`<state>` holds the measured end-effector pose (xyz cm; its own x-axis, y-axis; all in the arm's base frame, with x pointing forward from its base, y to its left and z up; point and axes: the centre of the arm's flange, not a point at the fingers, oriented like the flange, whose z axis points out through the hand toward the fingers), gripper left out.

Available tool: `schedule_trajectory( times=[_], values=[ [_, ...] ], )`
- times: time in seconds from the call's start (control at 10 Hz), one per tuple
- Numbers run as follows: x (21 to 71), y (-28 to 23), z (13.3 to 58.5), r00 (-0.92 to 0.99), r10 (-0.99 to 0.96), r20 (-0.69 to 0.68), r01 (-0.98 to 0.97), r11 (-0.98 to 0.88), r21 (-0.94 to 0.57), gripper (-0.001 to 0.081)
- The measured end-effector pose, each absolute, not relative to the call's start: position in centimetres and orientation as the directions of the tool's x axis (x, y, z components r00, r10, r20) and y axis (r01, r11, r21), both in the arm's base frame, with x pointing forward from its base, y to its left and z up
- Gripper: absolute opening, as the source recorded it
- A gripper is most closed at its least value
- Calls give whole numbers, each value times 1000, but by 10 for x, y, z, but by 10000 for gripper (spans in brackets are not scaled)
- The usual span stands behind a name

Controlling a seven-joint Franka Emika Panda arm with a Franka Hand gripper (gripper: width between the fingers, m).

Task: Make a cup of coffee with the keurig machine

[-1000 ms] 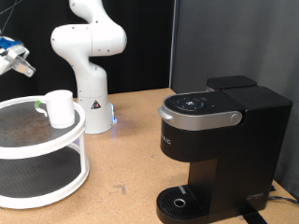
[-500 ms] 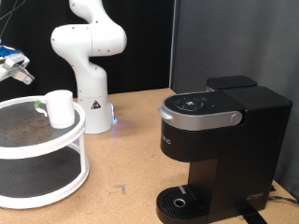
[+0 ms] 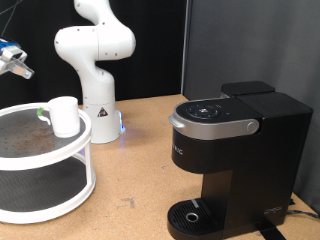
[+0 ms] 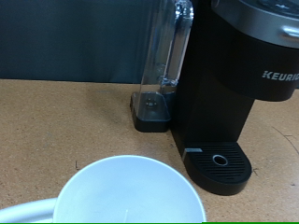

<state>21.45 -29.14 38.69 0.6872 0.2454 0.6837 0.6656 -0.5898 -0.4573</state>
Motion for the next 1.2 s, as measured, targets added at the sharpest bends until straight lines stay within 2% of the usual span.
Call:
schedule_trajectory(
  times=[0.1, 0.2, 0.3, 0.4, 0.5, 0.6, 0.7, 0.8, 0.9, 1.0, 1.2],
  values=[
    [215, -293, 389, 688, 243, 683, 663, -594, -456, 3],
    [215, -295, 391, 692, 238, 682, 657, -599, -458, 76],
    [215, -296, 393, 692, 233, 683, 655, -602, -458, 76],
    [216, -296, 394, 691, 230, 685, 654, -603, -457, 278],
    [216, -297, 395, 690, 229, 687, 654, -604, -456, 415],
    [218, -296, 395, 689, 231, 687, 655, -604, -454, 415],
    [221, -295, 394, 689, 234, 686, 655, -605, -452, 598],
    [225, -294, 391, 693, 238, 680, 653, -608, -452, 734],
    [230, -292, 384, 709, 241, 663, 640, -616, -460, 734],
    [236, -288, 373, 727, 248, 640, 628, -618, -473, 792],
    [244, -283, 352, 754, 266, 601, 612, -618, -494, 805]
  ],
)
